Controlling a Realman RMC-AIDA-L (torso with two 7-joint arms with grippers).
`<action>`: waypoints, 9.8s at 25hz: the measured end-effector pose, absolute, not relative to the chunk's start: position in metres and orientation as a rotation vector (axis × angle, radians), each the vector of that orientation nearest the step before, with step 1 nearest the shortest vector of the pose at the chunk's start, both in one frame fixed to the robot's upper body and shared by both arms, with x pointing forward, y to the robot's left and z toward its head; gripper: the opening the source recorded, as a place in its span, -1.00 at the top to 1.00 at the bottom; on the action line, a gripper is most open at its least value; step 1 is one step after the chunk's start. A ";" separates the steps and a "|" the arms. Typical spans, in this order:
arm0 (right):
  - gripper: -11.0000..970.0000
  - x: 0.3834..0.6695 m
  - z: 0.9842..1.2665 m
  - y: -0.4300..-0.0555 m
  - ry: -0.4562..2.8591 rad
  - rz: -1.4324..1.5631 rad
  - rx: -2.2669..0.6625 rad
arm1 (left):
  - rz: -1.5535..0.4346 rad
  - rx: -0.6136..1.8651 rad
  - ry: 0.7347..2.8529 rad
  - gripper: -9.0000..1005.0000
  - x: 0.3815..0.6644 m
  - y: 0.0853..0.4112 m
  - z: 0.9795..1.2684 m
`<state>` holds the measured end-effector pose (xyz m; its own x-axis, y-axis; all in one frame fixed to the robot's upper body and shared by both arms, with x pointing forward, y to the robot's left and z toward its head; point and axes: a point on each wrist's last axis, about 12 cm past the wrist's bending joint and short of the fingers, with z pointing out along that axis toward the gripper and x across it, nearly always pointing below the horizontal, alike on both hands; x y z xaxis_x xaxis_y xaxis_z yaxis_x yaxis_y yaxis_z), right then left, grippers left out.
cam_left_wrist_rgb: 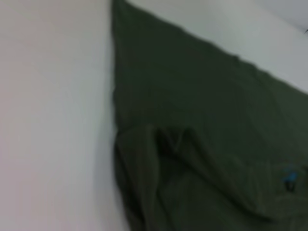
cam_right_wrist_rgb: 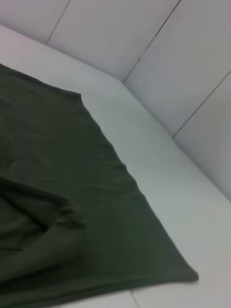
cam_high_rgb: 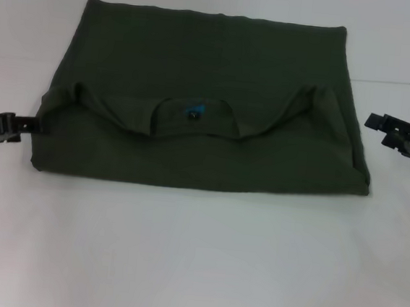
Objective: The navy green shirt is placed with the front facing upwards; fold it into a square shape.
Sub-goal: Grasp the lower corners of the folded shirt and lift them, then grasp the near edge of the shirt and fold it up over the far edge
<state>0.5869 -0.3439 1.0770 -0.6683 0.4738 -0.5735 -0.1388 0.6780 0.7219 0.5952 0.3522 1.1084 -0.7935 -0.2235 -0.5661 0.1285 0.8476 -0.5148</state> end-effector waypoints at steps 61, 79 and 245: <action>-0.61 0.580 1.072 -0.349 2.135 0.973 0.253 | -0.616 -0.002 2.556 0.11 0.609 0.321 1.085; -0.61 0.598 1.116 -0.356 2.260 0.928 0.111 | -0.606 0.022 2.557 0.92 0.610 0.319 1.086; 0.91 0.622 1.135 -0.351 1.973 0.975 0.262 | -1.023 -0.252 1.933 0.86 0.612 0.342 1.123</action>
